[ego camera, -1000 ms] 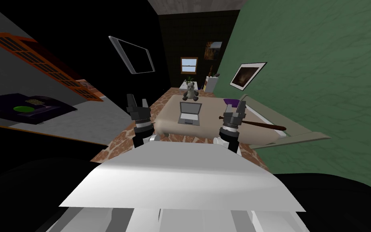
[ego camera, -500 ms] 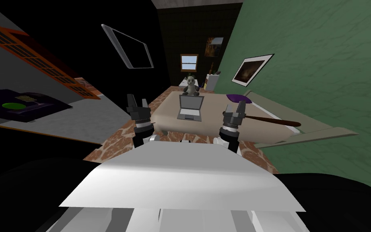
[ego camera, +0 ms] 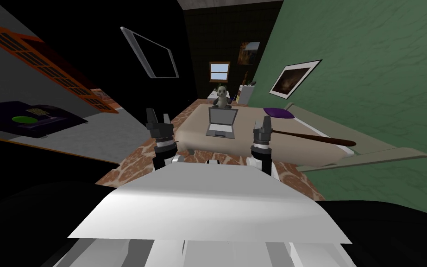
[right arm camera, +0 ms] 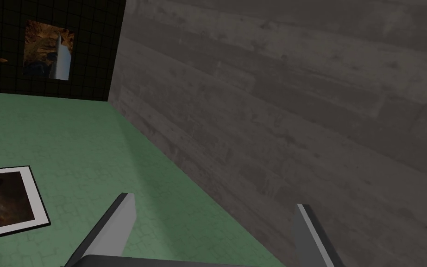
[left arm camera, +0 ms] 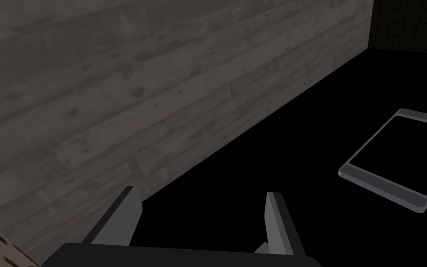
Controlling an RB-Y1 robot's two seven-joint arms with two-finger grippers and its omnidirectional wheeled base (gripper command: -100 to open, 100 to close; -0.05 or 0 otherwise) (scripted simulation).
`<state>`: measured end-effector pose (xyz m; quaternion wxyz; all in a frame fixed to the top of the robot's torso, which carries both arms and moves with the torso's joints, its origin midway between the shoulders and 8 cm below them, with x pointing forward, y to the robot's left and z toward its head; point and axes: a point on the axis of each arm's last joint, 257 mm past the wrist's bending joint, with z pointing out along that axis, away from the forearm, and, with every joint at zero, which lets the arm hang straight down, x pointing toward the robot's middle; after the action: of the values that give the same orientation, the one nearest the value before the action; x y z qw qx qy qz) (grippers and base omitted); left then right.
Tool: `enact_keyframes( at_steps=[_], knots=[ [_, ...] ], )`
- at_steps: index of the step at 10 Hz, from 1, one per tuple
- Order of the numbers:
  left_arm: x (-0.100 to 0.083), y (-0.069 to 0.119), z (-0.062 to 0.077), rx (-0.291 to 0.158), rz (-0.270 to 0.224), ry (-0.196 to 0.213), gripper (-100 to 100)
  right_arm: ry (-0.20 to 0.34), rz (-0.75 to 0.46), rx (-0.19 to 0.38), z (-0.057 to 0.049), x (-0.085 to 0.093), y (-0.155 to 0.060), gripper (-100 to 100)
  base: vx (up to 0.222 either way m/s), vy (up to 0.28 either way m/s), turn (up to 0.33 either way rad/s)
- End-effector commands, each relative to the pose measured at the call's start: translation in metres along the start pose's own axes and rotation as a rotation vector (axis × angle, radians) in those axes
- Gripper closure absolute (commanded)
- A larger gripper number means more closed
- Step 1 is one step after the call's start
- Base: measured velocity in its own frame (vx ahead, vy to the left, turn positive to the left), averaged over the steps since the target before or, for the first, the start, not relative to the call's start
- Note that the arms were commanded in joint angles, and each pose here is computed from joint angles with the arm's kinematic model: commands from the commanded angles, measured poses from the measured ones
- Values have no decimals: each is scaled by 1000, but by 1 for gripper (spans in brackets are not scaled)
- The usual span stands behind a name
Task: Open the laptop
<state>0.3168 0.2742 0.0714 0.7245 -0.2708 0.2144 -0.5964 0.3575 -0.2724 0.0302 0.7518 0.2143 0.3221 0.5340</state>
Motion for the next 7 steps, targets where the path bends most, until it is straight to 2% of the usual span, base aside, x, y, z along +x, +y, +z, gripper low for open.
enact_keyframes(
  at_steps=[1,5,6,7],
  knots=[
    [0,0,0,0,0,0,0,82,-109,39,10,22,-28,-100,-9,82,58],
    [0,0,0,0,0,0,0,221,-335,104,24,52,-82,-100,-19,108,71],
    [0,0,0,0,0,0,0,222,-344,104,24,53,-82,-100,-15,98,17],
    [0,0,0,0,0,0,0,259,-414,120,29,59,-98,-100,-17,87,50]
  ],
)
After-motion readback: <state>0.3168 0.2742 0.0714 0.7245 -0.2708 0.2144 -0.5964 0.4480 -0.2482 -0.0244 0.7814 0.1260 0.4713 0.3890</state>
